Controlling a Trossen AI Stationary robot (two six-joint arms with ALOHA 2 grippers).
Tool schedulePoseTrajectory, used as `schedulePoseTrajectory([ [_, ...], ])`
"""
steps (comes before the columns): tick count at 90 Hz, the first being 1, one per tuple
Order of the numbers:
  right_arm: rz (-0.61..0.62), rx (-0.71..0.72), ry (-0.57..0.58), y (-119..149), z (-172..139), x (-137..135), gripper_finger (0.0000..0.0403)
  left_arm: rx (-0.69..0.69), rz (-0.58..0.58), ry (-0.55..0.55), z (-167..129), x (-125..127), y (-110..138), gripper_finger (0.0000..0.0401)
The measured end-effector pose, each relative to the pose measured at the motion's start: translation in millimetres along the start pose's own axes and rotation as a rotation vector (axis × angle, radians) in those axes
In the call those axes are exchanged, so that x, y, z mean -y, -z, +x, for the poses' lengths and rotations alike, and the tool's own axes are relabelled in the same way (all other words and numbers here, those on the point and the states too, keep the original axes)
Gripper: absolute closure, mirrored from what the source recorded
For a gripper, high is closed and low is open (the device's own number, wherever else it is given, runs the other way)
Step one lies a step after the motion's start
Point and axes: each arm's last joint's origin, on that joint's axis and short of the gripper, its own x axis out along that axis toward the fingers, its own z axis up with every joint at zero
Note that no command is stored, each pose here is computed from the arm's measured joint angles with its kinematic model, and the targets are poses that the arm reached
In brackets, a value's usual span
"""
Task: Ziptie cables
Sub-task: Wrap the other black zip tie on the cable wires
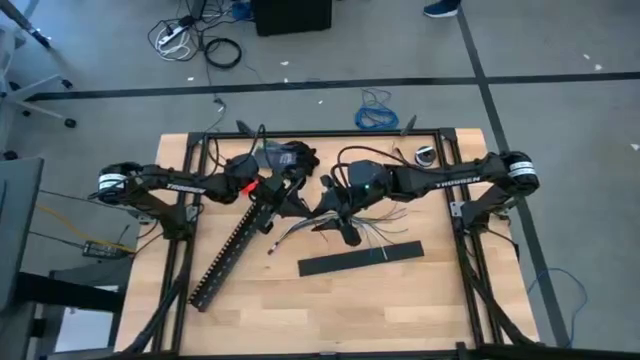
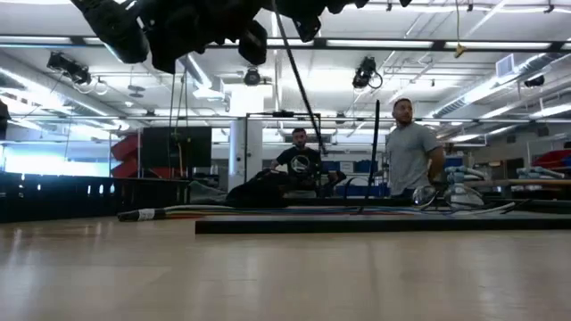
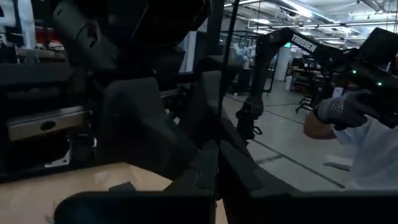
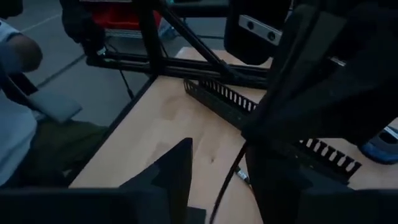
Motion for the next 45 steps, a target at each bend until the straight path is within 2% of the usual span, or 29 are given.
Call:
schedulePoseTrajectory([
  [16,-0.015,-0.003,0.009,0,-1,3,0.0320,-0.002,-0.005,0.012,0,0,0,0.0401],
  [30,-0.026,-0.004,-0.010,1,-3,9,0.0389,-0.002,-0.007,0.012,0,0,0,0.0401],
  [45,-0.017,-0.013,0.005,2,-3,10,0.0401,-0.001,-0.031,0.003,0,0,0,0.0401],
])
